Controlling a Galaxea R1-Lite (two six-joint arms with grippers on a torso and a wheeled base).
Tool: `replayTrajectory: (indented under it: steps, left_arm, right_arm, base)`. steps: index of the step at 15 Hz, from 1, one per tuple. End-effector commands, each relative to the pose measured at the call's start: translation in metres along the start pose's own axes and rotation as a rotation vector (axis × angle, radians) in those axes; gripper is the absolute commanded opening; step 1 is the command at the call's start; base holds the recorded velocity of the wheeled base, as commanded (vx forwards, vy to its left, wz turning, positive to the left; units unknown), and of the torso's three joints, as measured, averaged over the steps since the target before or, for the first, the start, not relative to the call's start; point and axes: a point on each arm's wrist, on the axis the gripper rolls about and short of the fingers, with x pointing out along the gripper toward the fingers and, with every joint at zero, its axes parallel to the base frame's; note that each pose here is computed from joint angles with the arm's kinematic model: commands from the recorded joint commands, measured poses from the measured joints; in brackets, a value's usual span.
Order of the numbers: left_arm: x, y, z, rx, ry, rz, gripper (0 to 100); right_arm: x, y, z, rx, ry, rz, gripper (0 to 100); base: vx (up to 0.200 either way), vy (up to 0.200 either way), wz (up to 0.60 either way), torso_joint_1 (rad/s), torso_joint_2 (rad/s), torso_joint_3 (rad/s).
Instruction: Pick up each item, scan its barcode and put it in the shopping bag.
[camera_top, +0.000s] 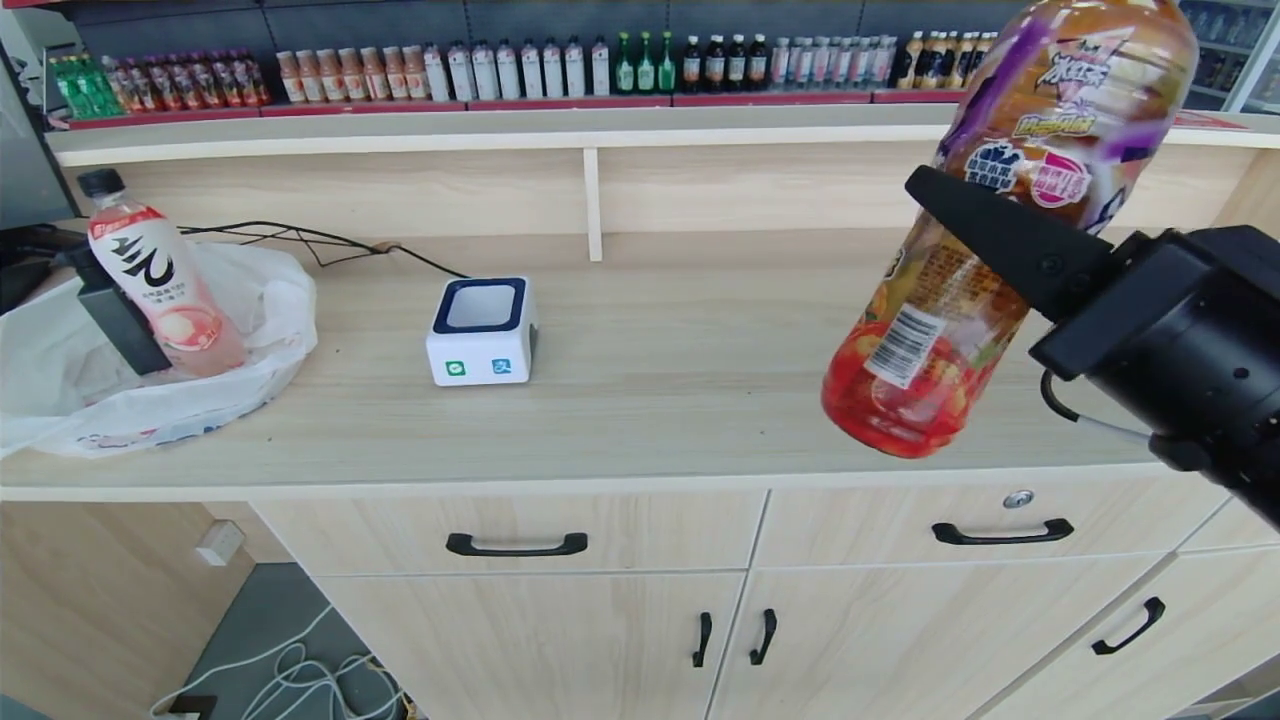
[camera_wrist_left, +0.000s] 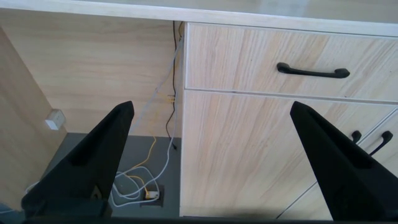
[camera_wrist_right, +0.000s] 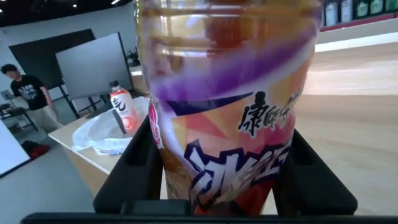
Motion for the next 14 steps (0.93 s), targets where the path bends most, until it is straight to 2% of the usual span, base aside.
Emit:
replayTrajectory:
  steps: [1, 6, 10, 13, 14]
  left_arm:
    - [0.000, 0.000, 0.000, 0.000, 0.000, 0.000, 100]
    - [0.000, 0.000, 0.000, 0.000, 0.000, 0.000, 100]
    - [0.000, 0.000, 0.000, 0.000, 0.000, 0.000, 100]
    - [0.000, 0.000, 0.000, 0.000, 0.000, 0.000, 100]
    - [0.000, 0.000, 0.000, 0.000, 0.000, 0.000, 100]
  right_arm:
    - [0.008, 0.003, -0.005, 0.037, 0.023, 0.074, 0]
    - [0.024, 0.016, -0.009, 0.210, 0.042, 0.181, 0]
    - [0.019, 0.047, -0.001, 0.314, -0.033, 0.335, 0]
    - [0.020, 0.077, -0.003, 0.364, -0.023, 0.444, 0]
    - [0.019, 0.078, -0.005, 0.368, -0.018, 0.446, 0]
  base:
    - [0.000, 0.000, 0.00, 0.000, 0.00, 0.000]
    - [0.000, 0.000, 0.00, 0.000, 0.00, 0.000]
    - [0.000, 0.000, 0.00, 0.000, 0.00, 0.000]
    - [0.000, 0.000, 0.00, 0.000, 0.00, 0.000]
    - [0.000, 0.000, 0.00, 0.000, 0.00, 0.000]
